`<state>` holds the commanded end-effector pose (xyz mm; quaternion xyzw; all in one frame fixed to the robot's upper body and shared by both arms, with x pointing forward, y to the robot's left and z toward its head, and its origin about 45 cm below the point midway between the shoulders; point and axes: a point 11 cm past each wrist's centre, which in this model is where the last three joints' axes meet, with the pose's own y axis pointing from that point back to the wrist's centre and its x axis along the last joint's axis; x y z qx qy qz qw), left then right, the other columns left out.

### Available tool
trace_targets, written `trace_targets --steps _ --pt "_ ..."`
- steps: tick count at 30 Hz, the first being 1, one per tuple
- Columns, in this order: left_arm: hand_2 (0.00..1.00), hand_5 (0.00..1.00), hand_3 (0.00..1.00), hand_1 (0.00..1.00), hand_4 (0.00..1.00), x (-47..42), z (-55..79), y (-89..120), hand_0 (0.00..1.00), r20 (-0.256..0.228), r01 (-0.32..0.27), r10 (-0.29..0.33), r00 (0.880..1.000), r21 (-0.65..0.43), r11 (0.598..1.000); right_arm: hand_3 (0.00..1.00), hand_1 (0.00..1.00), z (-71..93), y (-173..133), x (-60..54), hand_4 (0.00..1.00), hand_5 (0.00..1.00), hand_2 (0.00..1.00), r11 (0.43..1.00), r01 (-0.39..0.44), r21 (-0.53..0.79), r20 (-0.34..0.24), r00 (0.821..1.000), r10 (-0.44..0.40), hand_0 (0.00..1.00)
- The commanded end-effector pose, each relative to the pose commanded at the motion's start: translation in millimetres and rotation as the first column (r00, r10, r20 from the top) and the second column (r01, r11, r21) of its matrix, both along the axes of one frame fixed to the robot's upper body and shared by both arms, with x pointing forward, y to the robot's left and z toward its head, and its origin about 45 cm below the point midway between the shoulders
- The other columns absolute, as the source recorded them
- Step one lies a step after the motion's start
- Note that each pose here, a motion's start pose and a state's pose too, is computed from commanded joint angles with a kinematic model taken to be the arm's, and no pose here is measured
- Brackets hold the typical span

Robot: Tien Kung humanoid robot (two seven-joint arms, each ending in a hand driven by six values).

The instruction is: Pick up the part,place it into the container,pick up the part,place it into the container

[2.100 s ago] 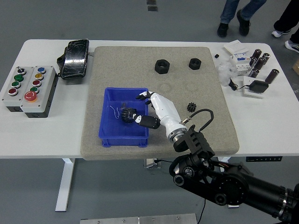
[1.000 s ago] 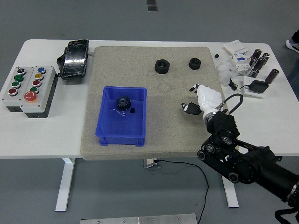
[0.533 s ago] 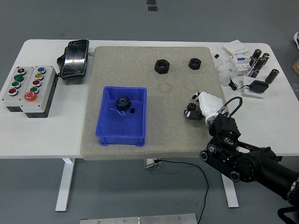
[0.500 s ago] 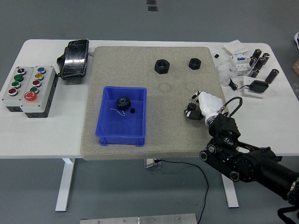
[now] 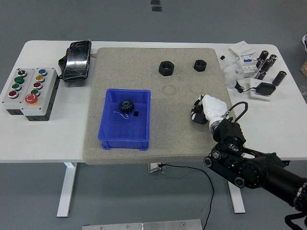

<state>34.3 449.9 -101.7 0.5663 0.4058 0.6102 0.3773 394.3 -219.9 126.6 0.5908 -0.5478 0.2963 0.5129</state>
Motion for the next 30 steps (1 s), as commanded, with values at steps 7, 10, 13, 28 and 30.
trace_targets --steps 7,10,13,28,30 --pt "0.527 0.317 0.599 0.546 0.633 0.0 -0.1 -0.3 0.631 0.002 0.000 0.000 1.000 0.000 1.000 0.549 0.557 29.2 10.2 2.4 0.449 0.002 0.421 0.999 -0.022 0.037 0.095 0.995 0.019 0.498" --pt "0.527 0.318 0.599 0.546 0.634 -0.1 -0.2 -0.5 0.631 0.002 0.000 0.000 1.000 -0.001 1.000 0.546 0.557 47.9 21.6 1.2 0.453 0.002 0.420 0.996 -0.056 0.065 0.158 0.987 0.045 0.495" --pt "0.527 0.318 0.599 0.546 0.634 0.1 -0.3 -0.6 0.631 0.003 0.000 0.000 1.000 -0.001 1.000 0.546 0.557 63.2 42.3 -4.5 0.453 0.002 0.420 0.986 -0.121 0.117 0.205 0.974 0.095 0.495" --pt "0.527 0.322 0.599 0.548 0.639 0.1 -0.7 -1.5 0.631 0.006 0.006 -0.006 1.000 -0.003 1.000 0.668 0.655 72.6 146.9 -49.3 0.622 0.017 0.656 0.831 -0.428 0.355 0.236 0.901 0.363 0.616" --pt "0.527 0.322 0.599 0.548 0.639 0.0 -0.8 -1.8 0.631 0.006 0.007 -0.007 1.000 -0.004 1.000 0.668 0.655 70.6 148.2 -50.0 0.622 0.017 0.656 0.827 -0.430 0.362 0.228 0.901 0.369 0.616"
